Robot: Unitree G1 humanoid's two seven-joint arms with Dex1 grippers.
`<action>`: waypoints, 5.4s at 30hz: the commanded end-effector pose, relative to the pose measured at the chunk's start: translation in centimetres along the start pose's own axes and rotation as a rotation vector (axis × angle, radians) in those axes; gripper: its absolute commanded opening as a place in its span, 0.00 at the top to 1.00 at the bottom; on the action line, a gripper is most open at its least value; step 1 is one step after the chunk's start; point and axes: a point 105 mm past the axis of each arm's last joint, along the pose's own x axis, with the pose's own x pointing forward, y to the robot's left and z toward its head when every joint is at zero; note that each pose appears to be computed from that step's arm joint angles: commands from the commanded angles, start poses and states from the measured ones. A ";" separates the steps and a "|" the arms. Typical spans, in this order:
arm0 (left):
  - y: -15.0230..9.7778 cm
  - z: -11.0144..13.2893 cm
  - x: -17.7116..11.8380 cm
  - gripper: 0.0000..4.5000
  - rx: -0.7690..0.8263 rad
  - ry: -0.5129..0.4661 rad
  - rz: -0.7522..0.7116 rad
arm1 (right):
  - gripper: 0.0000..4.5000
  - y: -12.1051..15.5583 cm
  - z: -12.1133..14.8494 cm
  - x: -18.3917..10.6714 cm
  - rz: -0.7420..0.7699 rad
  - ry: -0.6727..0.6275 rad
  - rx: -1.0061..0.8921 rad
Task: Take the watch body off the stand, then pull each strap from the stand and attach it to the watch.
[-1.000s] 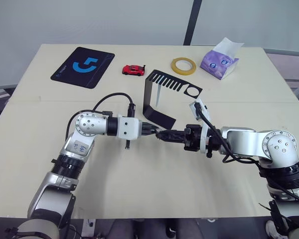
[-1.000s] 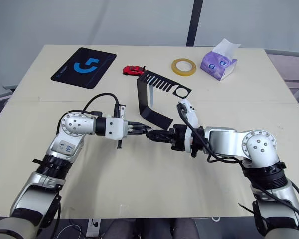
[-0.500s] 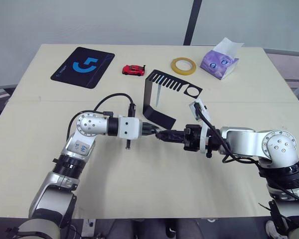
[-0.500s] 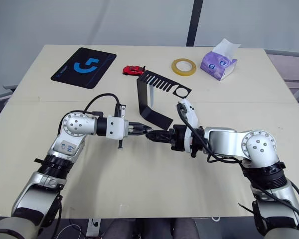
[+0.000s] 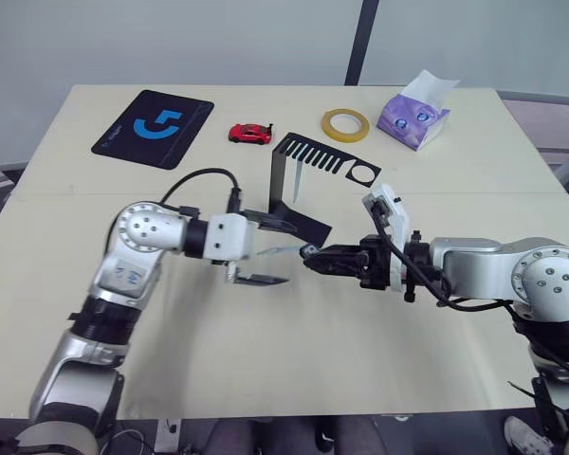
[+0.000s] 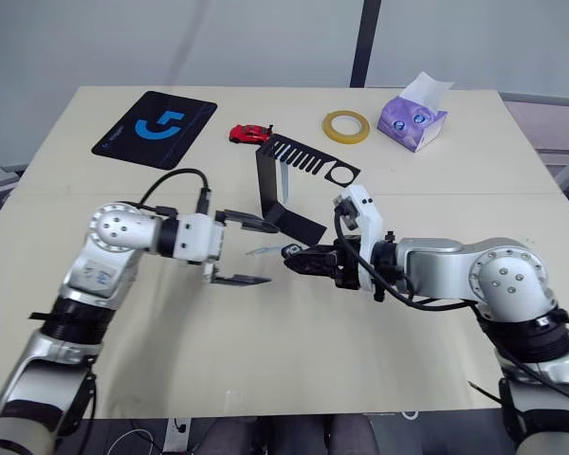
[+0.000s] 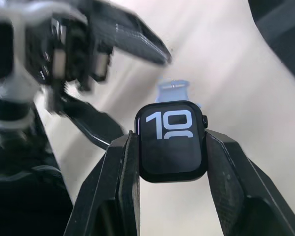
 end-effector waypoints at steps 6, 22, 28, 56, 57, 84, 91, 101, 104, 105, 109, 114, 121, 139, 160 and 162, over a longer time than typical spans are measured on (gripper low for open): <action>-0.2 3.2 -2.4 0.02 -0.239 -0.079 -0.116 | 0.66 2.0 -0.5 -1.5 0.088 0.043 -0.715; -1.4 1.9 -2.1 0.02 -0.191 -0.030 -0.133 | 0.66 0.5 -1.5 -2.2 0.106 0.067 -0.824; -1.3 1.5 -1.5 0.02 -0.112 0.001 -0.090 | 0.66 0.3 -1.3 -2.1 0.094 0.064 -0.773; 2.2 -1.1 3.1 0.20 0.201 0.193 0.265 | 0.66 -1.6 0.1 0.1 -0.014 -0.051 0.144; 2.2 -1.2 3.1 0.23 0.198 0.200 0.262 | 0.66 -1.6 0.1 0.1 -0.015 -0.050 0.148; 3.2 -1.3 3.8 0.59 0.166 0.201 0.298 | 0.66 -1.1 0.9 0.0 -0.023 -0.068 0.223; 3.5 -0.8 4.0 0.65 0.172 0.174 0.310 | 0.66 -1.0 0.9 0.0 -0.029 -0.066 0.237; 3.4 -0.7 3.9 0.99 0.164 0.157 0.306 | 0.66 -0.8 0.9 0.0 -0.030 -0.067 0.243; 3.5 -0.5 4.0 0.99 0.160 0.142 0.305 | 0.66 -0.8 0.9 0.0 -0.031 -0.068 0.246; 3.5 -0.5 4.0 0.99 0.158 0.136 0.305 | 0.66 -0.8 0.9 0.0 -0.032 -0.068 0.247; 3.4 -0.4 4.0 0.99 0.153 0.119 0.300 | 0.66 -0.9 0.8 0.0 -0.036 -0.066 0.252; 3.5 -0.3 3.9 0.99 0.154 0.105 0.299 | 0.66 -0.9 0.6 0.1 -0.040 -0.064 0.256; 3.6 0.1 3.9 0.99 0.159 0.090 0.299 | 0.66 -1.0 0.6 0.2 -0.041 -0.063 0.257; 2.9 -0.9 3.9 0.99 0.137 0.125 0.293 | 0.66 -0.5 0.9 0.1 -0.024 -0.070 0.245; -0.1 3.6 -1.4 0.01 -0.210 -0.055 -0.131 | 0.66 1.2 -2.0 -1.0 0.059 0.087 -0.774; -0.5 3.5 -1.4 0.01 -0.204 -0.053 -0.152 | 0.66 1.1 -2.2 -1.2 0.072 0.094 -0.832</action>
